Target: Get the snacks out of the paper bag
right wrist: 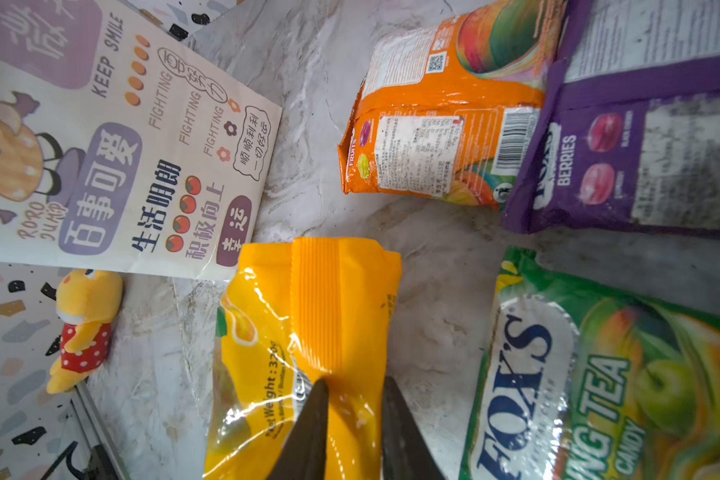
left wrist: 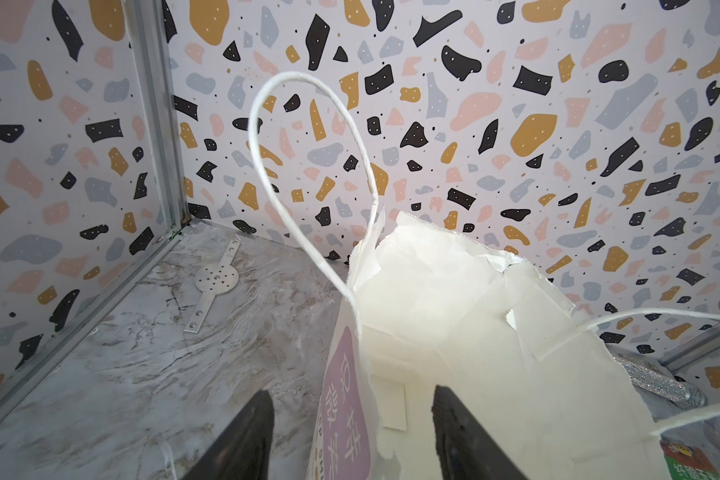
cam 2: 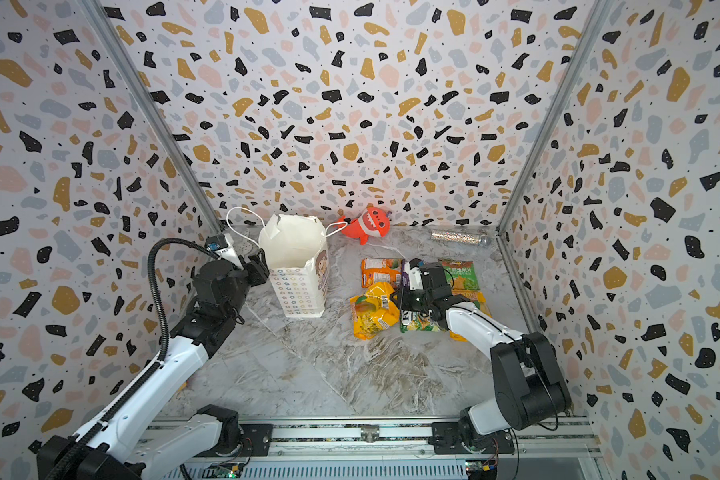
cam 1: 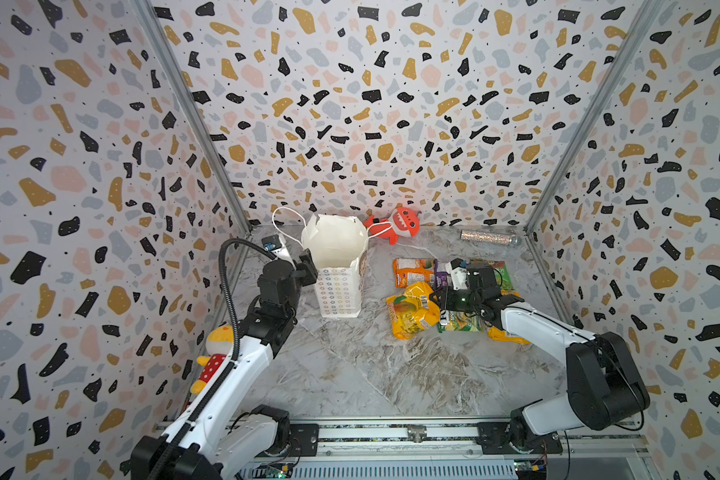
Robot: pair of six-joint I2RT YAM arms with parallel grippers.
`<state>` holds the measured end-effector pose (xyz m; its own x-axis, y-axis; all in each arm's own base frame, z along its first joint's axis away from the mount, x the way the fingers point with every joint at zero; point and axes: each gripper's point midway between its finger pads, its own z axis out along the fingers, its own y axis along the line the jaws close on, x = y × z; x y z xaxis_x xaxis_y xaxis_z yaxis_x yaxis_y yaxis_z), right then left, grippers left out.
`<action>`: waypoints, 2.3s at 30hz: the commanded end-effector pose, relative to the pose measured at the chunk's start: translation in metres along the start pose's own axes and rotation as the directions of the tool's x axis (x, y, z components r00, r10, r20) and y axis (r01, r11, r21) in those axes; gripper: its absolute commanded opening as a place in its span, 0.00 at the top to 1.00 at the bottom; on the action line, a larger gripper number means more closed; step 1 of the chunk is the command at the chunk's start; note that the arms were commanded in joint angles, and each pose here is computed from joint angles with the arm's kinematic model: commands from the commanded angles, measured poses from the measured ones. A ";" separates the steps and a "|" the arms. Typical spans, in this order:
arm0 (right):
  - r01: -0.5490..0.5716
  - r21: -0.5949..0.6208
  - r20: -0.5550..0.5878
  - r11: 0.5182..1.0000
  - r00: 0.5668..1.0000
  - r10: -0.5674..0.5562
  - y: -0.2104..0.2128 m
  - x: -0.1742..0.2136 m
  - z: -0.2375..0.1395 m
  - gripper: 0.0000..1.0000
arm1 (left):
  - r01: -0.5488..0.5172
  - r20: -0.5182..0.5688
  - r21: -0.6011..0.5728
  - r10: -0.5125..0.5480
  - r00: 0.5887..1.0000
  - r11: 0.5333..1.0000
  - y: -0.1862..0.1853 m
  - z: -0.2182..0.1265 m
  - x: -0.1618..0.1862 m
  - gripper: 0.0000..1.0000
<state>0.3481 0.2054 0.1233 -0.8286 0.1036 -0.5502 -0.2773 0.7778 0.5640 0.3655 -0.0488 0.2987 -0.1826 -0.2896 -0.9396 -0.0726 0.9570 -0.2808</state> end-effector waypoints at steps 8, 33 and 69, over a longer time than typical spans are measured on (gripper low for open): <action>-0.018 0.052 -0.022 0.998 1.000 0.019 -0.003 0.003 0.019 0.80 | -0.001 0.017 0.049 0.000 1.000 0.999 0.001 -0.012 0.010 0.36; 0.171 -0.226 -0.062 0.959 0.980 -0.189 0.086 0.035 0.066 0.92 | 0.028 -0.043 0.041 -0.026 0.999 0.999 0.019 -0.015 0.066 0.36; 0.395 0.087 -0.041 0.914 0.919 -0.393 0.123 0.077 0.087 0.89 | 0.014 -0.012 0.011 -0.014 1.000 1.000 0.025 -0.028 0.052 0.31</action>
<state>0.2814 0.3649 0.0963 -0.6812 -0.2506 -0.6879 -0.5831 0.7539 0.3027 0.3288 -0.0455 0.2403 -0.2119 -0.3201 -0.9234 -0.0517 0.9472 -0.3165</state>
